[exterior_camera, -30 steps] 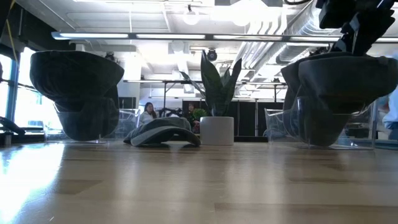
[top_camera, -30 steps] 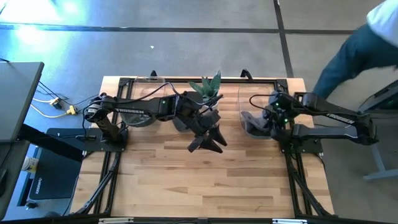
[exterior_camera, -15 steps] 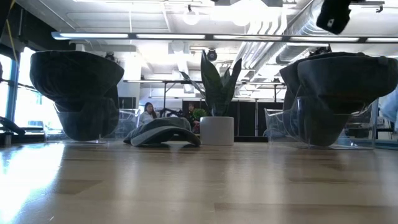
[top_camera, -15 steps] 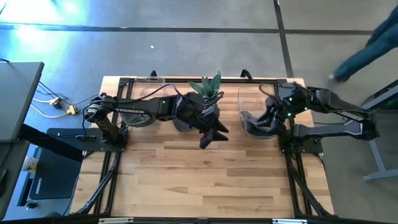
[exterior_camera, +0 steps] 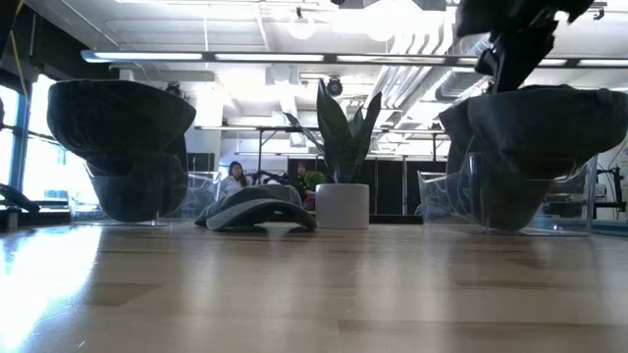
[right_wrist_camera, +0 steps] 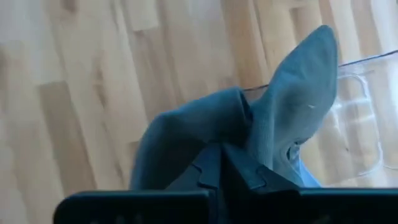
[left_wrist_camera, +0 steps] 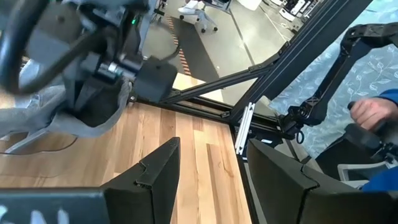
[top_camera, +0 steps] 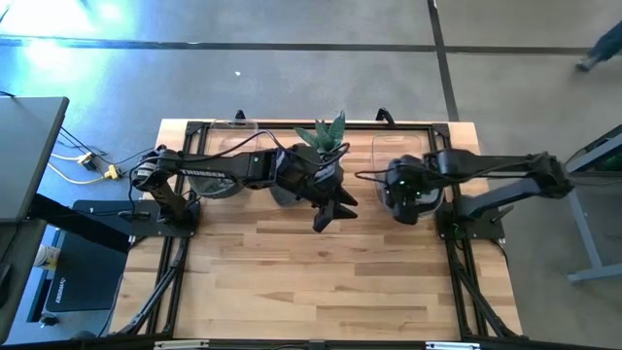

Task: Pick & Place hat
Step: Adjust the caps into the right bin

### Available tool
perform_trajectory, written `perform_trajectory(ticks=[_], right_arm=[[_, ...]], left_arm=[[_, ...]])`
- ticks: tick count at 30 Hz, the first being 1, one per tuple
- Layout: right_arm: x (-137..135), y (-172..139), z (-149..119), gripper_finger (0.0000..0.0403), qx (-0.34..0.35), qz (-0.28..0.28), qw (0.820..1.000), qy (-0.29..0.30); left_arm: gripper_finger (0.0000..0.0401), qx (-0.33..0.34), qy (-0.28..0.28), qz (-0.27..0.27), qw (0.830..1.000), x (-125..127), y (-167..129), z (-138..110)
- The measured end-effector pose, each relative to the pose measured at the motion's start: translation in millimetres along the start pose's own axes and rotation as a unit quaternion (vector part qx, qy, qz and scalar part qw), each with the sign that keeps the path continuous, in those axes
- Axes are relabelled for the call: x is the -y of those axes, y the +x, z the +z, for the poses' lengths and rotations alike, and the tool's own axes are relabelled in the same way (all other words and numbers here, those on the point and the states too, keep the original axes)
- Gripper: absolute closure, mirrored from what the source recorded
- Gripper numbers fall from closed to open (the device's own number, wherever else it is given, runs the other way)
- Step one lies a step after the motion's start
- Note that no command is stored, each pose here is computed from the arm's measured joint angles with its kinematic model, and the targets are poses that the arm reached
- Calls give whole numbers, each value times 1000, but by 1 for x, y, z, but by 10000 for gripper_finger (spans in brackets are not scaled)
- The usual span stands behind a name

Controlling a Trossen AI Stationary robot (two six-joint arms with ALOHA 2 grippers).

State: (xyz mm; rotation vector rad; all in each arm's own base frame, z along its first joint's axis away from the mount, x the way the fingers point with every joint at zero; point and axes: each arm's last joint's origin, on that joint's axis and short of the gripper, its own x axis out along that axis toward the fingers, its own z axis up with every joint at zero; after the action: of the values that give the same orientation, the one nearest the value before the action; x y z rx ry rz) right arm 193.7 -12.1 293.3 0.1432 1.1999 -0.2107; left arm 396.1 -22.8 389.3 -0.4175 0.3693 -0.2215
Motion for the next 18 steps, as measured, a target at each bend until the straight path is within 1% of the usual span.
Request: perform_trajectory(ticks=[2,5,7,10,15,18], right_arm=[[-1,7,5,397,-8,-5,1000,-4],[-2,16,13,393,2,-19,1000,-9],[-3,18,20,397,26,-23,999,-7],[-5,18,27,400,60,-4,998,-5],[-4,5,20,392,74,7,997,-3],[-1,-12,9,392,93,28,995,21]], left_arm=[[220,0,0,0,1000,0,0,0],[220,0,0,0,1000,0,0,0],[220,0,0,0,1000,0,0,0],[220,-1,-5,-1,1000,0,0,0],[220,-8,-9,-3,1000,0,0,-1],[220,-13,-20,-3,1000,0,0,-2]])
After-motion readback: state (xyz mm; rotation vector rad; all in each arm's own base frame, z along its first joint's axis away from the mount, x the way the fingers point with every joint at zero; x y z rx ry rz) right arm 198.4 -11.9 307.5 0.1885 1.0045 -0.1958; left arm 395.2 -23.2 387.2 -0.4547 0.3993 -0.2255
